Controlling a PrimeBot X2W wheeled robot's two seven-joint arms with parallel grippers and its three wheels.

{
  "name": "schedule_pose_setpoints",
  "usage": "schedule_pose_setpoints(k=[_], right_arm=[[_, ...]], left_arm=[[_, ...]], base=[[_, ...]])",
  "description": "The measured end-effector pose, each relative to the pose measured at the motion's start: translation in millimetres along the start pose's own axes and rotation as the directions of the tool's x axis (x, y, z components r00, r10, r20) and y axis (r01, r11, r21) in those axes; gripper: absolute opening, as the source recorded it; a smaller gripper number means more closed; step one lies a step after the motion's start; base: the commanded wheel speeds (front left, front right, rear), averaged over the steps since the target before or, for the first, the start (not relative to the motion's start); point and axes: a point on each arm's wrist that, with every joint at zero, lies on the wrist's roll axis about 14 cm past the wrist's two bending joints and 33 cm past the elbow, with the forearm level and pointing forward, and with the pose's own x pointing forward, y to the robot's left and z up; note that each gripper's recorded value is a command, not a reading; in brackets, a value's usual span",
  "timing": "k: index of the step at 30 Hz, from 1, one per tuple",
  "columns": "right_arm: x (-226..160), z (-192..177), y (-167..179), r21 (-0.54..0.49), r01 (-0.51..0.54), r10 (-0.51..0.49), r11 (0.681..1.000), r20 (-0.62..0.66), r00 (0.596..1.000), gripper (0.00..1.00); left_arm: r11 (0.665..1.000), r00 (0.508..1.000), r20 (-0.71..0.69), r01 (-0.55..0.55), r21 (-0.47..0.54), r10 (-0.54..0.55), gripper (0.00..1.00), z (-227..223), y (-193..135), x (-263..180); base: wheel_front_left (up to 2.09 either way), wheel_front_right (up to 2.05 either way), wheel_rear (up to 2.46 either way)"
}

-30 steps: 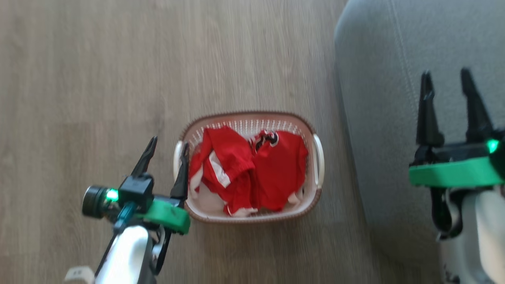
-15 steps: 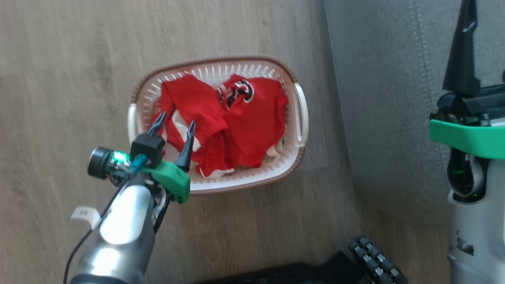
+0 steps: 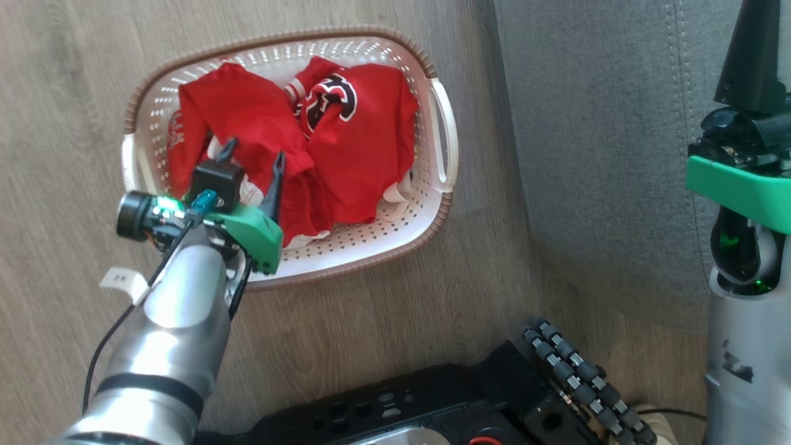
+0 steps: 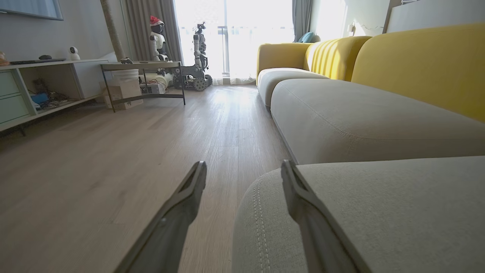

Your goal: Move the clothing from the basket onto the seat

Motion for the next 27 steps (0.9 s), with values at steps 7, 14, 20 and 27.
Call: schedule_pose_setpoints(k=[7,14,20,27], right_arm=[[-0.8,-10.8,1.3,-0.006,-0.010,0.009,1.000,-0.023,1.000,1.00],[1.2,-7.7,1.6,-0.013,-0.014,0.014,1.000,-0.011,1.000,1.00],[0.6,-2.3,1.0,-0.010,-0.013,0.013,1.000,-0.003,1.000,1.00],[-0.1,3.1,-1.0,-0.006,-0.008,0.008,1.000,0.006,1.000,1.00]], left_arm=[[1.000,1.000,-0.016,0.019,-0.003,-0.019,1.00,-2.1,-4.3,17.9],[1.000,0.996,-0.091,0.014,0.023,-0.012,1.00,-16.0,-3.8,21.3],[0.999,0.990,-0.142,0.017,0.050,-0.010,1.00,-24.3,-5.9,19.2],[0.996,0.976,-0.218,0.039,0.079,-0.021,1.00,-34.7,-10.4,16.6]], base=[[0.00,0.00,0.00],[0.00,0.00,0.00],[0.00,0.00,0.00],[0.00,0.00,0.00]])
